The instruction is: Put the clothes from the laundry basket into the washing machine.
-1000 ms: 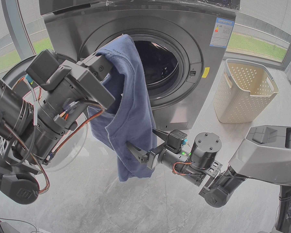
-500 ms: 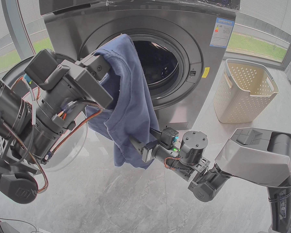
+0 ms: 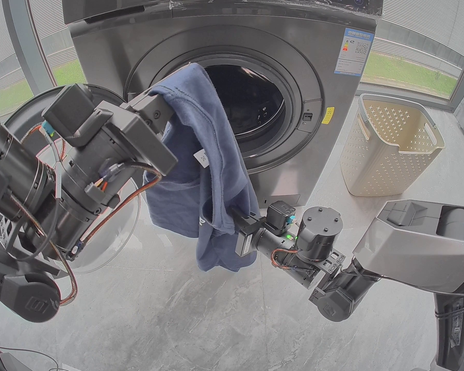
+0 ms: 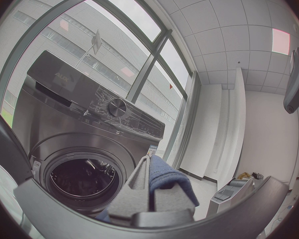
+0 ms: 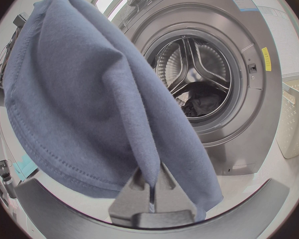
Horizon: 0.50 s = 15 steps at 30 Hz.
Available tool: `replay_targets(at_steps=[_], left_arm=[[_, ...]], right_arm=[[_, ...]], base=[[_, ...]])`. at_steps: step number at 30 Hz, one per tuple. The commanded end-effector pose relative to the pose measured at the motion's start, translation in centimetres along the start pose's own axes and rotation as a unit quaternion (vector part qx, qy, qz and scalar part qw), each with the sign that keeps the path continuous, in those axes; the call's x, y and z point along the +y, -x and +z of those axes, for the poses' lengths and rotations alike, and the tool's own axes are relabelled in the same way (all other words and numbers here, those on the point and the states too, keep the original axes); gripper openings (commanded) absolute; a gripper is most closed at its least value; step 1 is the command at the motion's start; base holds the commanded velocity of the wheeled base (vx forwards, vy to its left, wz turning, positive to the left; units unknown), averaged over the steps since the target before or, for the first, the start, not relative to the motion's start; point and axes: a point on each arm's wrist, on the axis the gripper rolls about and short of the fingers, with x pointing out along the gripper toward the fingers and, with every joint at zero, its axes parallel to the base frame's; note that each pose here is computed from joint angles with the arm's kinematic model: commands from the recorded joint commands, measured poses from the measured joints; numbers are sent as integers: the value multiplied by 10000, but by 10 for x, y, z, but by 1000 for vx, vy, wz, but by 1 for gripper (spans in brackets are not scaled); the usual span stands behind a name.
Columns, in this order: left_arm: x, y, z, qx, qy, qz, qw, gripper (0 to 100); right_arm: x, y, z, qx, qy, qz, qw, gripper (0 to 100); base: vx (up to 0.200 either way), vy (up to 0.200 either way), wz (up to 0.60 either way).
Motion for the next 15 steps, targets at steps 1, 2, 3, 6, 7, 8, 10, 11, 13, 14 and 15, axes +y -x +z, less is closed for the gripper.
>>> replay_targets(at_steps=[1, 2, 3, 6, 7, 8, 10, 11, 13, 14, 15], left_arm=[[5, 1, -2, 48, -44, 79, 9999, 0], [6, 1, -2, 49, -56, 91, 9999, 0], [7, 1, -1, 48, -69, 111, 9999, 0], [7, 1, 0, 25, -65, 107, 9999, 0], [7, 1, 1, 3, -68, 104, 9999, 0], [7, 1, 1, 3, -68, 104, 9999, 0], [6, 0, 4, -48, -80, 82, 9999, 0], [6, 0, 4, -48, -80, 82, 9999, 0], [5, 0, 6, -78, -81, 71, 9999, 0], [5, 0, 6, -85, -78, 63, 9999, 0], [5, 0, 6, -84, -74, 49, 9999, 0]], right_arm=[[1, 8, 17, -110, 2, -80, 9999, 0], [0, 10, 17, -80, 4, -92, 9999, 0], [-1, 12, 17, -43, 5, -104, 9999, 0], [-1, 18, 11, 130, -15, -135, 9998, 0], [-1, 20, 8, 199, -14, -144, 9997, 0], [-1, 20, 8, 199, -14, -144, 9997, 100], [0, 22, 6, 239, -22, -134, 9996, 100], [0, 22, 6, 239, -22, -134, 9996, 100], [-4, 23, 5, 310, -17, -182, 9994, 100], [-6, 23, 4, 328, -15, -215, 9992, 100], [-8, 22, 4, 333, -5, -239, 9992, 100]], base=[[0, 0, 0], [0, 0, 0], [0, 0, 0], [0, 0, 0], [0, 0, 0], [0, 0, 0], [0, 0, 0], [0, 0, 0], [0, 0, 0], [0, 0, 0], [0, 0, 0]])
